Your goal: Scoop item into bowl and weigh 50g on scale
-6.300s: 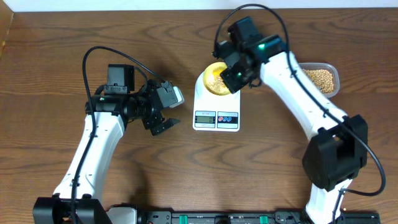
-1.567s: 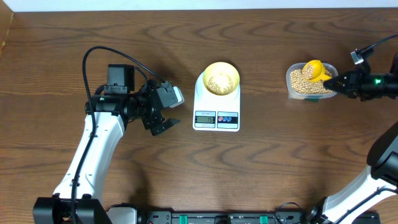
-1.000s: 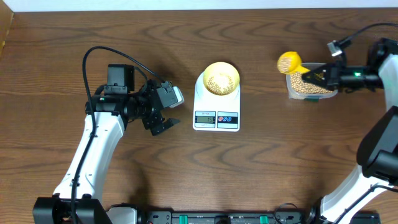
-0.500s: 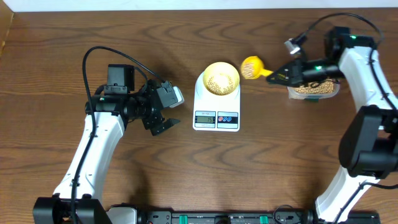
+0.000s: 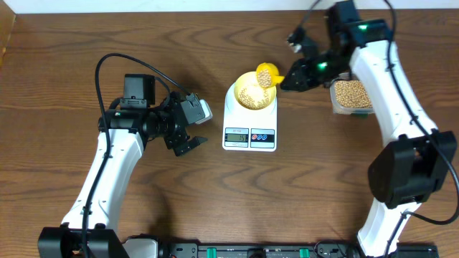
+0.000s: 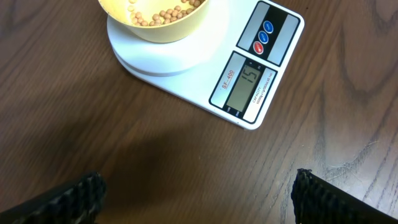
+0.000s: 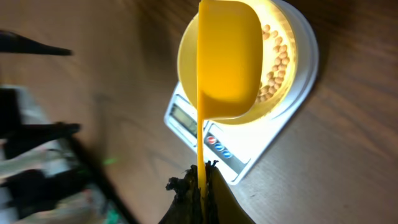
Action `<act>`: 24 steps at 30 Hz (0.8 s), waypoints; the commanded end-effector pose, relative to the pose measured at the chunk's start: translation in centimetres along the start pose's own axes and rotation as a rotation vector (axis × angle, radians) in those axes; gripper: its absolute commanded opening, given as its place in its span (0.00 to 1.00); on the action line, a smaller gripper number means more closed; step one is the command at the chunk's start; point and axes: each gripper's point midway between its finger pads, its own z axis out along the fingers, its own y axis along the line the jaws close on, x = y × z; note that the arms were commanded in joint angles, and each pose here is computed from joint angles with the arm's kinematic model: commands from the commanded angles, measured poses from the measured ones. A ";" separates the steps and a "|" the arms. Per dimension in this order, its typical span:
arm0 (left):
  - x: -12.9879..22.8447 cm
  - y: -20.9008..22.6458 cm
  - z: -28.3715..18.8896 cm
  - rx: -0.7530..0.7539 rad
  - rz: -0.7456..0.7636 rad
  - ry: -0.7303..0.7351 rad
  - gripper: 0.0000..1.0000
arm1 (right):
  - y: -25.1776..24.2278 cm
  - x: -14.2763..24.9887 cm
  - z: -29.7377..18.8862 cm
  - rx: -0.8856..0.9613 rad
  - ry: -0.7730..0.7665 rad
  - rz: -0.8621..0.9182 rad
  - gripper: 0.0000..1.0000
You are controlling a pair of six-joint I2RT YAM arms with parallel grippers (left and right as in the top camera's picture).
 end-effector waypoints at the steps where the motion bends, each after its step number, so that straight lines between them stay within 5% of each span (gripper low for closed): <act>1: -0.5 -0.1 -0.4 -0.003 -0.005 -0.018 0.98 | -0.9 -0.5 1.1 0.214 0.030 -0.057 0.01; 24: -0.5 -0.1 -0.4 -0.003 -0.005 -0.018 0.97 | 1.5 -1.6 3.0 0.710 0.069 -0.345 0.01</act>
